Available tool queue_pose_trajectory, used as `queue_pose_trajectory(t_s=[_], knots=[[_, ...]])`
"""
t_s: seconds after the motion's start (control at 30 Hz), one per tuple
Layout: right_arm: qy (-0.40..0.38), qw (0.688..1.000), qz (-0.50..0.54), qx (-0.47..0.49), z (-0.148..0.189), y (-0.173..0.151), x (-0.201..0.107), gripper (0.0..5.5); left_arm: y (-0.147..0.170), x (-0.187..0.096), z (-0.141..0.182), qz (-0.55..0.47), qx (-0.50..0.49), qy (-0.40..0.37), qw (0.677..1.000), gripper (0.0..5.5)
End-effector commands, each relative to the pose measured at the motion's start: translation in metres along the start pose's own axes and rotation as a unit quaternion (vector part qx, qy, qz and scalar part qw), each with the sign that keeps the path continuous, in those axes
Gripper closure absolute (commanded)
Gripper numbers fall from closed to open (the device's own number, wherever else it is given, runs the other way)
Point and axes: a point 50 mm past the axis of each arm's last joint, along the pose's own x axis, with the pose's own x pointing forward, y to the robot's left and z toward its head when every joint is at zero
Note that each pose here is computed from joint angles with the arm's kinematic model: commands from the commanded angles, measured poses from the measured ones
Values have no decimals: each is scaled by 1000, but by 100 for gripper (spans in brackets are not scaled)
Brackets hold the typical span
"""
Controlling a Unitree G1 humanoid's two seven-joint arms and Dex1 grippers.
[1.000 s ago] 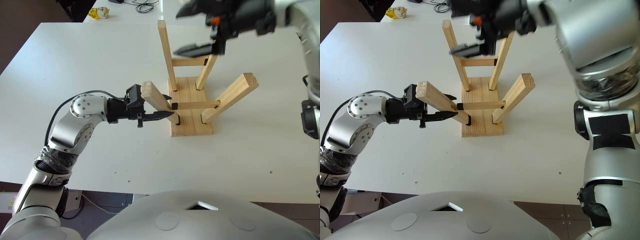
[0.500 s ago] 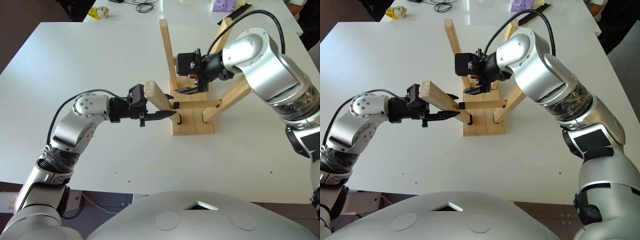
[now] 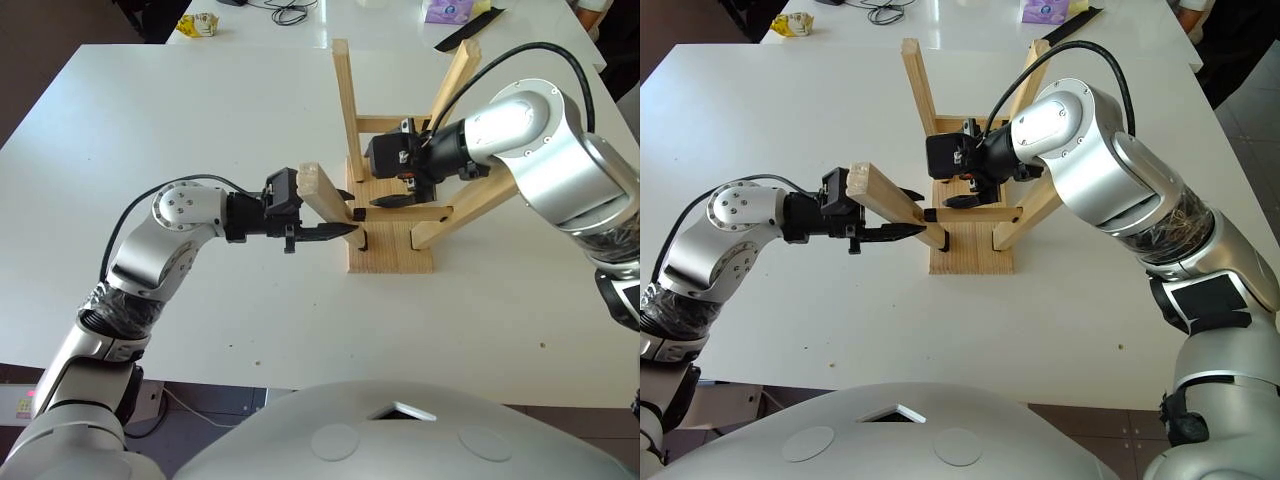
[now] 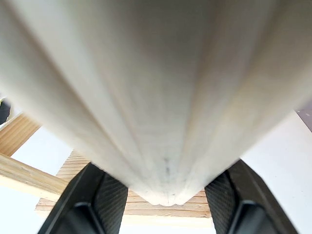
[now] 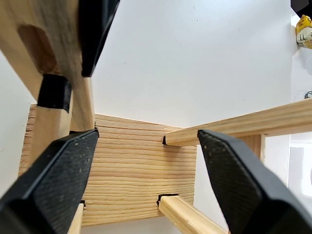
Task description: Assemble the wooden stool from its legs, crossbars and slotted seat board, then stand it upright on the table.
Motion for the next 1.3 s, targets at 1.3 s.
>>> queue_pose_trajectory(t_s=[1.3], knots=[[42,998,-45,-5,-32,-42,5,174,-17,-3,-75,-30,-82,214,973,344]])
